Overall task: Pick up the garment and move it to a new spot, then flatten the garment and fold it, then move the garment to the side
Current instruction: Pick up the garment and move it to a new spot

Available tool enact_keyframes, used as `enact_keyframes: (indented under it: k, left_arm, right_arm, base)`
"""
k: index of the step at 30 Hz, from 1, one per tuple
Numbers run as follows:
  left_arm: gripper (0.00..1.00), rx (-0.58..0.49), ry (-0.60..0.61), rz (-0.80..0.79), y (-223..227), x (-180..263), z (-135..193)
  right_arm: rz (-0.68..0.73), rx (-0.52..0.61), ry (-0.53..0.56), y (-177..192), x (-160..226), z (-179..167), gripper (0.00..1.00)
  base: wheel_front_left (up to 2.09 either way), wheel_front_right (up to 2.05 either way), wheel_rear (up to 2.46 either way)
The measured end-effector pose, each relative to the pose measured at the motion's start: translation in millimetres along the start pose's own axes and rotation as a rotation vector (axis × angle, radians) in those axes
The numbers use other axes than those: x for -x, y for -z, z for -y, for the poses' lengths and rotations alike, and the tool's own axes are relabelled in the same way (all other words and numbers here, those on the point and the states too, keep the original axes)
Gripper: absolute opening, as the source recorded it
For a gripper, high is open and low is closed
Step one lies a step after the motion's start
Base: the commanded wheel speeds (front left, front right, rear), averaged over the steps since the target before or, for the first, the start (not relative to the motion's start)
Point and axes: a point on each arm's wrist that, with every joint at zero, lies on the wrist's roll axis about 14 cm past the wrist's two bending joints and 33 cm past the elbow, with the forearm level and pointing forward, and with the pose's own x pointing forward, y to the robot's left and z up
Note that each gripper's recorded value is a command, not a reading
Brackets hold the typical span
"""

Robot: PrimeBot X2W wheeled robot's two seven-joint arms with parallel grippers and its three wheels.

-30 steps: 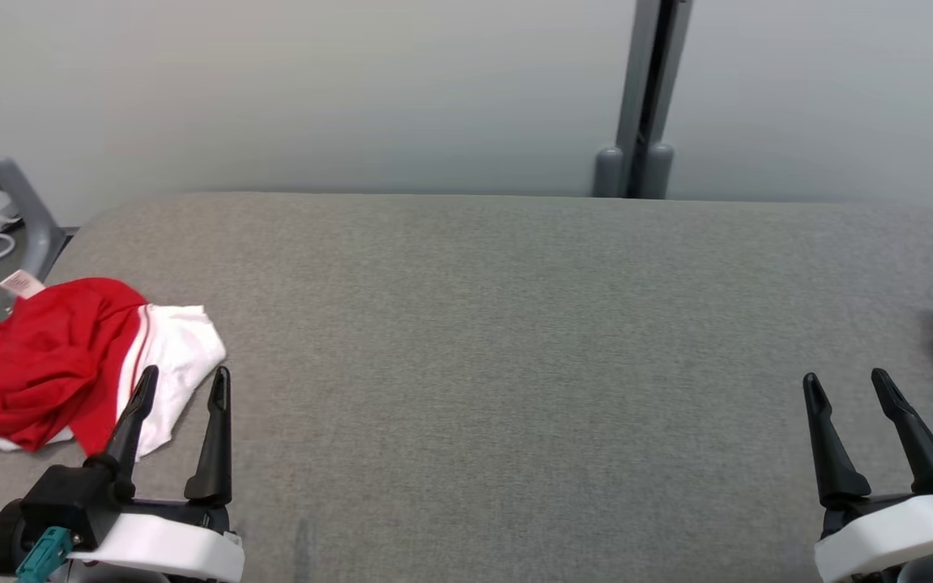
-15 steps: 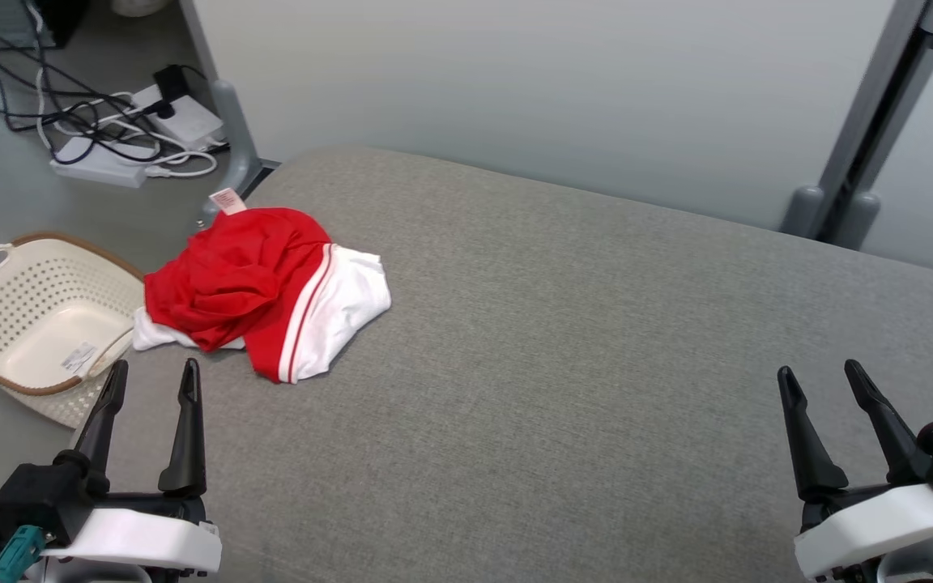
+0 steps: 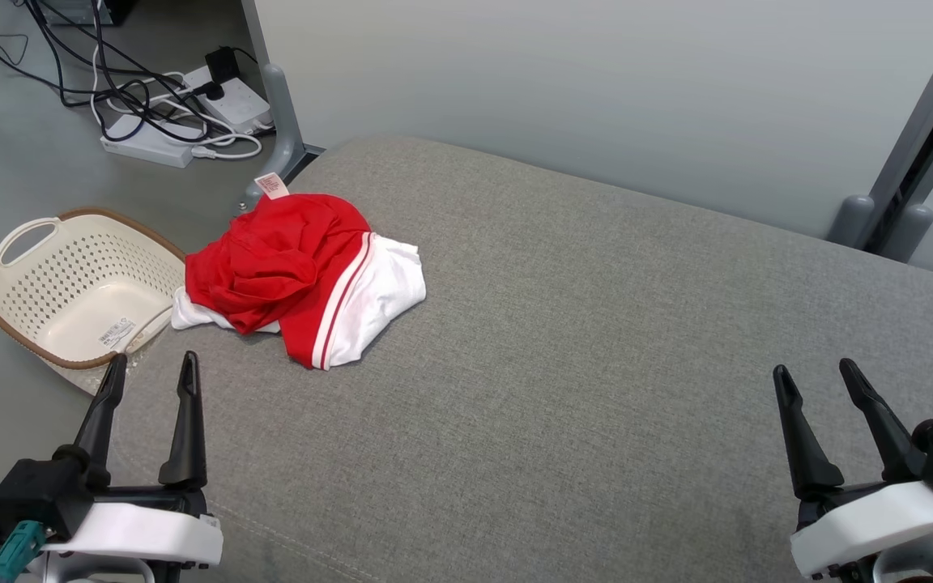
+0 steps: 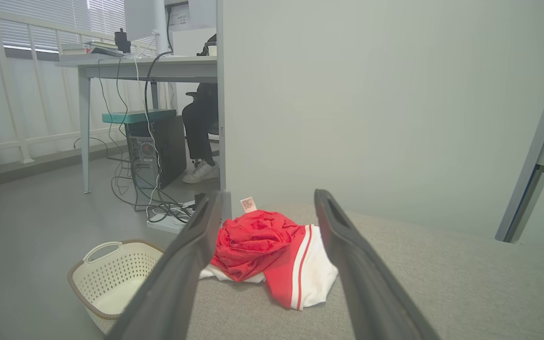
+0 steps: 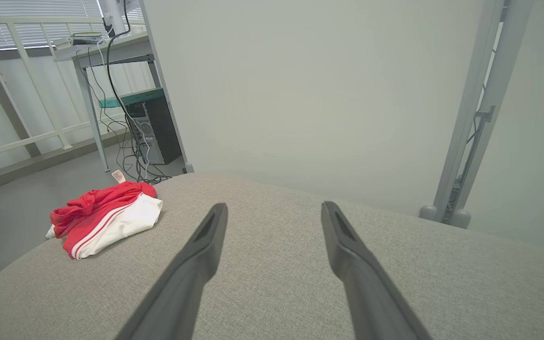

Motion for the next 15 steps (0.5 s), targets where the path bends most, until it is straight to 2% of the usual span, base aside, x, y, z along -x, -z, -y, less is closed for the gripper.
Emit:
enact_keyframes:
  k: [7, 15]
  left_arm:
    - [1.00, -0.004, 0.023, 0.031, -9, -17, 10]
    - [1.00, 0.016, 0.087, 0.027, -5, -64, 39]
  right_arm:
    - [-0.002, -0.010, -0.002, 1, -3, 2, 1.00]
    - [-0.014, 0.001, 0.015, 5, -16, 22, 1.00]
  base:
    - [0.00, 0.00, 0.00]
    - [0.00, 0.00, 0.00]
